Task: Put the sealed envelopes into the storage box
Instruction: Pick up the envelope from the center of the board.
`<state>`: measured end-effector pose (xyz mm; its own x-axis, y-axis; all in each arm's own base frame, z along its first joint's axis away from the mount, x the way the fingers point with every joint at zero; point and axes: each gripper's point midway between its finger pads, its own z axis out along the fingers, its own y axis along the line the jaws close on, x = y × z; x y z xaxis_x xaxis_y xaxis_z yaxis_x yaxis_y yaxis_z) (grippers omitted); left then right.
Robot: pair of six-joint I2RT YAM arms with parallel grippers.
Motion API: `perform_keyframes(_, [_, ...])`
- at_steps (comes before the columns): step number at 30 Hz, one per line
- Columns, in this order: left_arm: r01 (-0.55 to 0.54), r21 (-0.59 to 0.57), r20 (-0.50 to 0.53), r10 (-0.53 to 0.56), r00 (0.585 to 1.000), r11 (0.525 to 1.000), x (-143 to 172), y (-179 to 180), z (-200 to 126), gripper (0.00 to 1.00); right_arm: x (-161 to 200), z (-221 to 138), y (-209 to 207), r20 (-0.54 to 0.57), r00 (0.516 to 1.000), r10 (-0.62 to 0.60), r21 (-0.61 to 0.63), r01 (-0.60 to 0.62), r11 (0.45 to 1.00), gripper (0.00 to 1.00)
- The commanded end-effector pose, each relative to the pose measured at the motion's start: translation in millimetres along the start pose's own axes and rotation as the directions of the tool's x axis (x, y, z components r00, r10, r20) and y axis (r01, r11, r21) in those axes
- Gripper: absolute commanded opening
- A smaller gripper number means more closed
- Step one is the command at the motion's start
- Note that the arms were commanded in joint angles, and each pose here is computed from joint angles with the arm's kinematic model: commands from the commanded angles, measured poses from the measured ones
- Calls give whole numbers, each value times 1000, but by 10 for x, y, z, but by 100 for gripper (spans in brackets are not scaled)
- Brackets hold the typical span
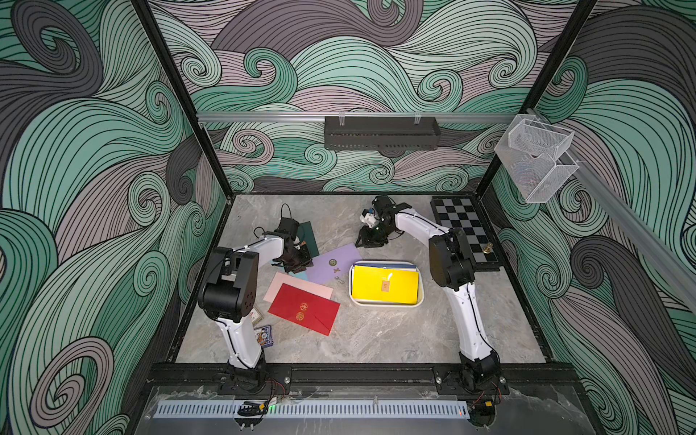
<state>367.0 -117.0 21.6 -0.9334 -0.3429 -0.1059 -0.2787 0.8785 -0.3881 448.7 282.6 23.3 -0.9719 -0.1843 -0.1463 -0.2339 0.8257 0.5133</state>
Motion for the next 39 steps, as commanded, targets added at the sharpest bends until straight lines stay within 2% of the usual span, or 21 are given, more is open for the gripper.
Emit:
perform_keyframes(1, [9, -50, -34, -10, 999, 999, 71, 107, 144, 32, 25, 122, 47, -19, 1000, 12, -20, -13, 1000, 48])
perform_keyframes(8, [7, -57, -46, -10, 999, 998, 127, 145, 202, 32, 83, 245, 335, -64, 997, 37, -160, -46, 986, 48])
perform_keyframes(14, [7, -56, -49, -9, 999, 998, 142, 149, 212, 32, -100, 13, 701, -2, 999, 46, -318, -44, 947, 48])
perform_keyframes(24, [10, -48, -52, -12, 999, 999, 152, 144, 231, 32, -192, -396, 1020, 53, 998, 45, -406, -20, 913, 48])
perform_keyframes(39, [7, -44, -53, -9, 999, 999, 160, 136, 216, 32, -74, -755, 1359, 32, 995, 95, -602, -57, 796, 47])
